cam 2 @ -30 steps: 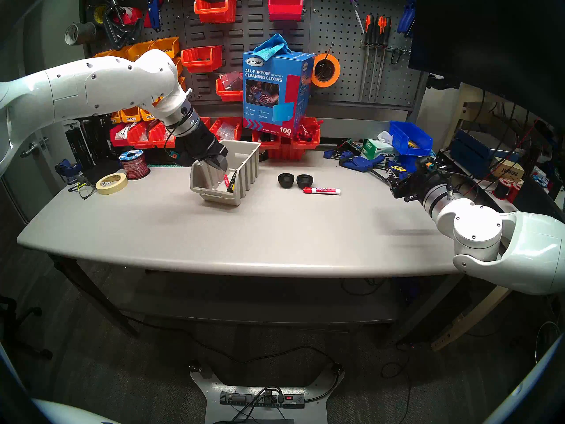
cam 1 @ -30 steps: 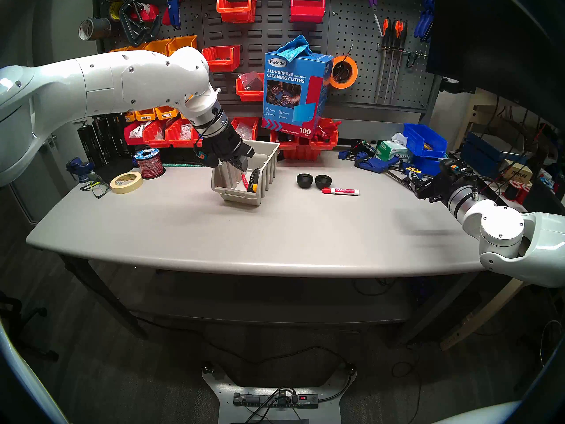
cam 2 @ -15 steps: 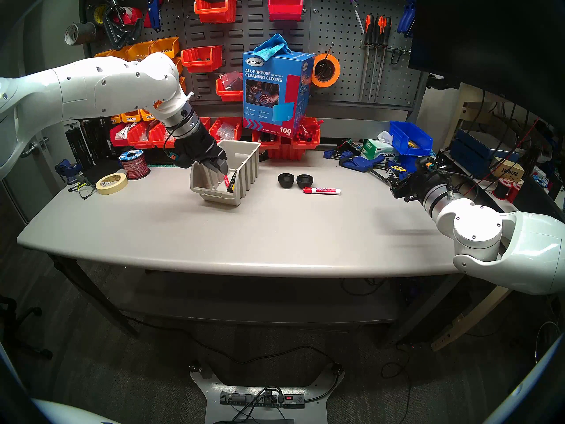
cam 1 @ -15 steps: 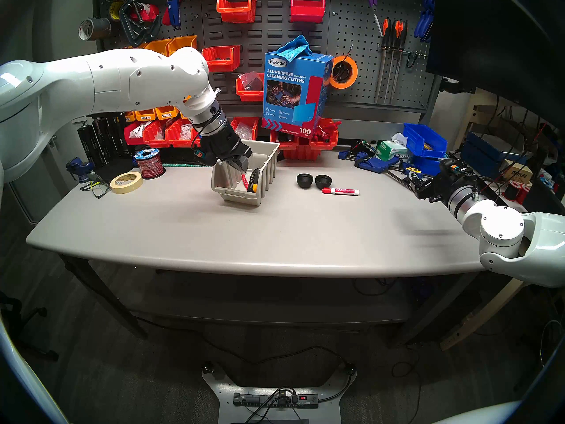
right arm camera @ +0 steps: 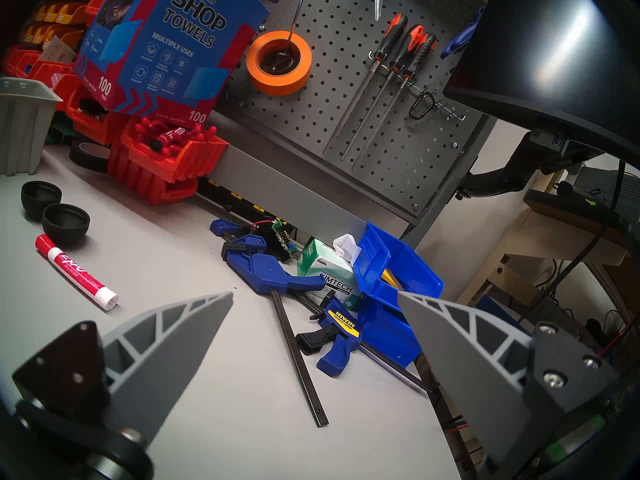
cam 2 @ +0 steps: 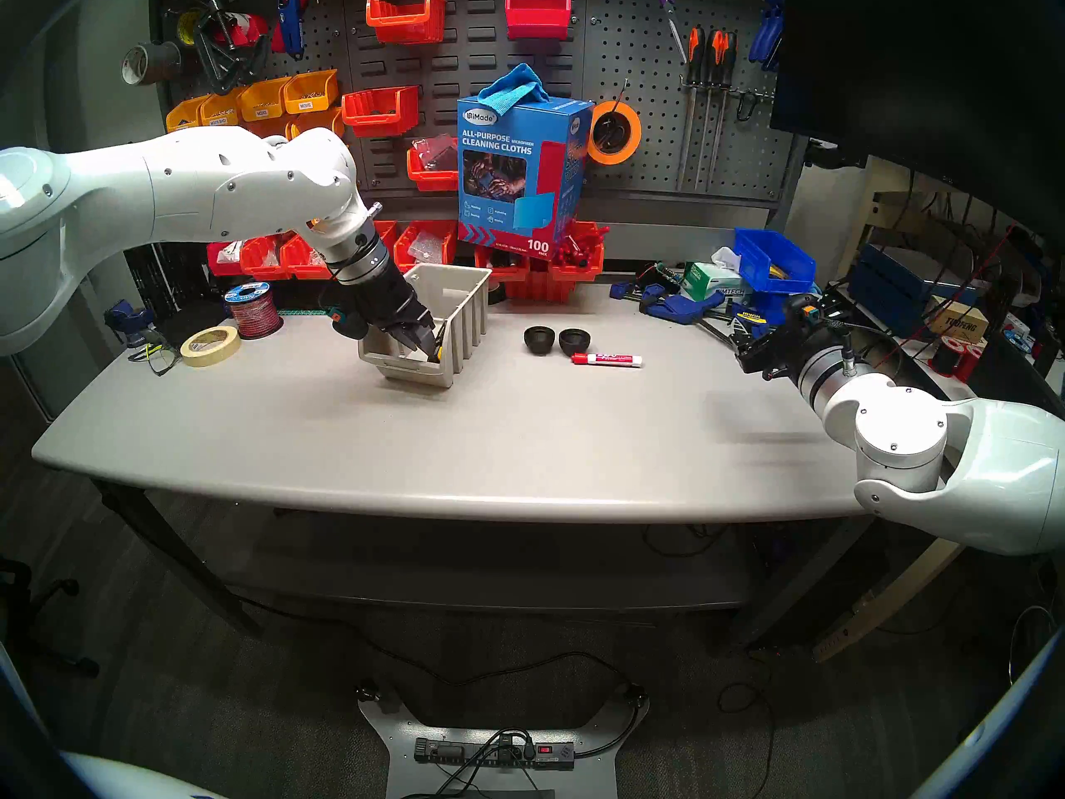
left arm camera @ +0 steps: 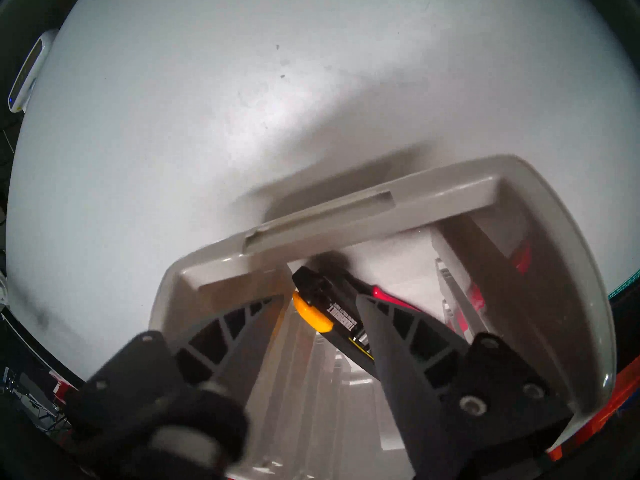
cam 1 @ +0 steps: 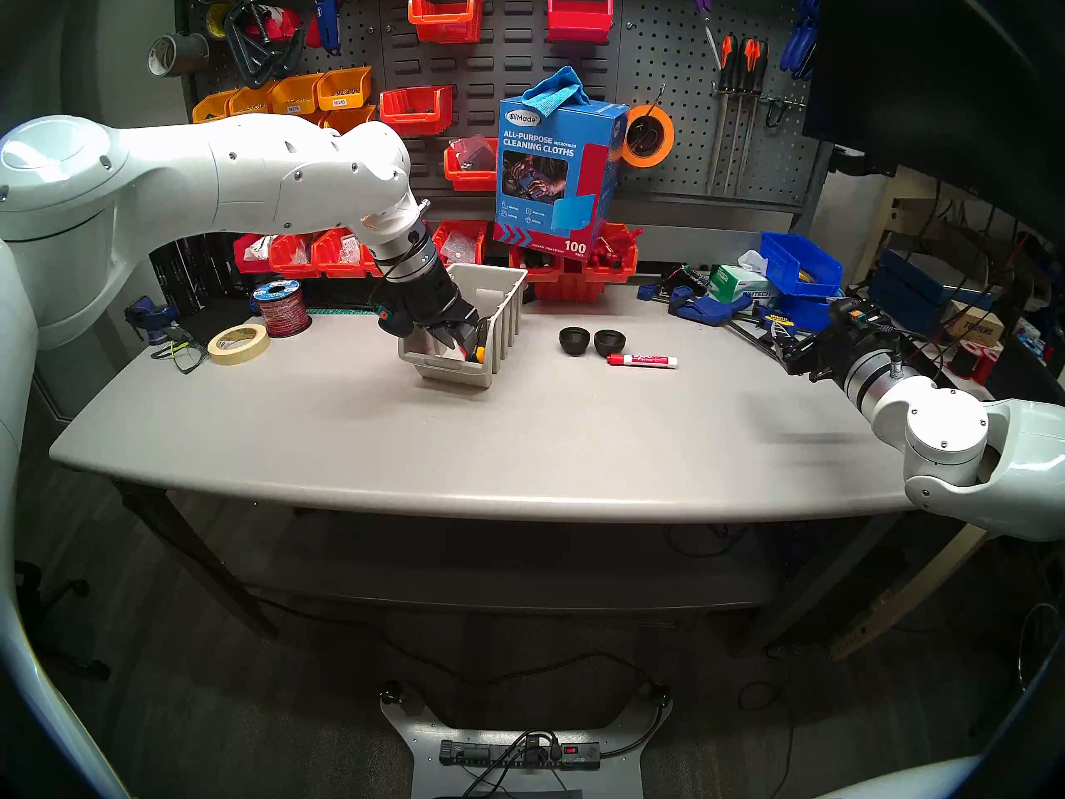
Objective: Take out tools from the storage box
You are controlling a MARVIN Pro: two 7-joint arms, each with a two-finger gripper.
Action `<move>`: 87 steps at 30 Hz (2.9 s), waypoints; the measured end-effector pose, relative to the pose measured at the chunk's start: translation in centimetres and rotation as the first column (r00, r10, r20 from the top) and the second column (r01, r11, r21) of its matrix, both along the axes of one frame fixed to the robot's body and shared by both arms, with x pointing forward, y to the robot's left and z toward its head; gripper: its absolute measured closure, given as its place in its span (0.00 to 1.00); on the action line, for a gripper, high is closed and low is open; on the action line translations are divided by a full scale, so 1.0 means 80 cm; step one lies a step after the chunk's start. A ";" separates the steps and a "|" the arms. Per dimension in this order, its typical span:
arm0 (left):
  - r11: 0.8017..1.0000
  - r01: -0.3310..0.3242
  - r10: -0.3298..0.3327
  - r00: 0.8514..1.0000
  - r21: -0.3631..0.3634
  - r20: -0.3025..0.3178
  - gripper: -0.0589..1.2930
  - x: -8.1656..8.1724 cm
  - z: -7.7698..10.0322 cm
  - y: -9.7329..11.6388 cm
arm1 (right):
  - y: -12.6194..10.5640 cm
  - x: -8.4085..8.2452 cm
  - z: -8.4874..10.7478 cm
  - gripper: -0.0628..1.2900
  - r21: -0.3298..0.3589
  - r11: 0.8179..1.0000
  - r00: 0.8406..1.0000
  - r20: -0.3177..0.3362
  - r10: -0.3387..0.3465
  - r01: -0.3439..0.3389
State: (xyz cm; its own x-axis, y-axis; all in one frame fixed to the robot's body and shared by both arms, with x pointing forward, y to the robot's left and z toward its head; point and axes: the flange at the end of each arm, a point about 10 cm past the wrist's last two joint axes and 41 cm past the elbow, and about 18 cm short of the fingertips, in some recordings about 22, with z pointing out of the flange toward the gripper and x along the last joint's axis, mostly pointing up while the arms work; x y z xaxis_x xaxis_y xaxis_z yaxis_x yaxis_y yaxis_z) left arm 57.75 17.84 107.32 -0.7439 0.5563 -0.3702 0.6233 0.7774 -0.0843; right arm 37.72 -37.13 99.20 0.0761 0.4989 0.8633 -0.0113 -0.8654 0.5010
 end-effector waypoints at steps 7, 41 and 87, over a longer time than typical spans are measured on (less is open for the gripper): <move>1.000 0.021 -0.021 1.000 -0.018 0.000 0.45 0.006 -0.001 -0.002 | 0.000 0.000 0.000 0.04 0.000 1.000 1.000 0.001 0.000 0.000; 0.979 0.203 -0.203 0.979 -0.037 -0.008 0.23 0.028 -0.019 -0.006 | -0.001 0.000 0.001 0.04 0.000 1.000 1.000 0.005 -0.001 0.001; 0.973 0.228 -0.229 0.968 0.024 0.100 0.06 0.054 0.023 0.004 | -0.003 -0.001 0.001 0.04 0.006 1.000 1.000 -0.001 -0.007 0.007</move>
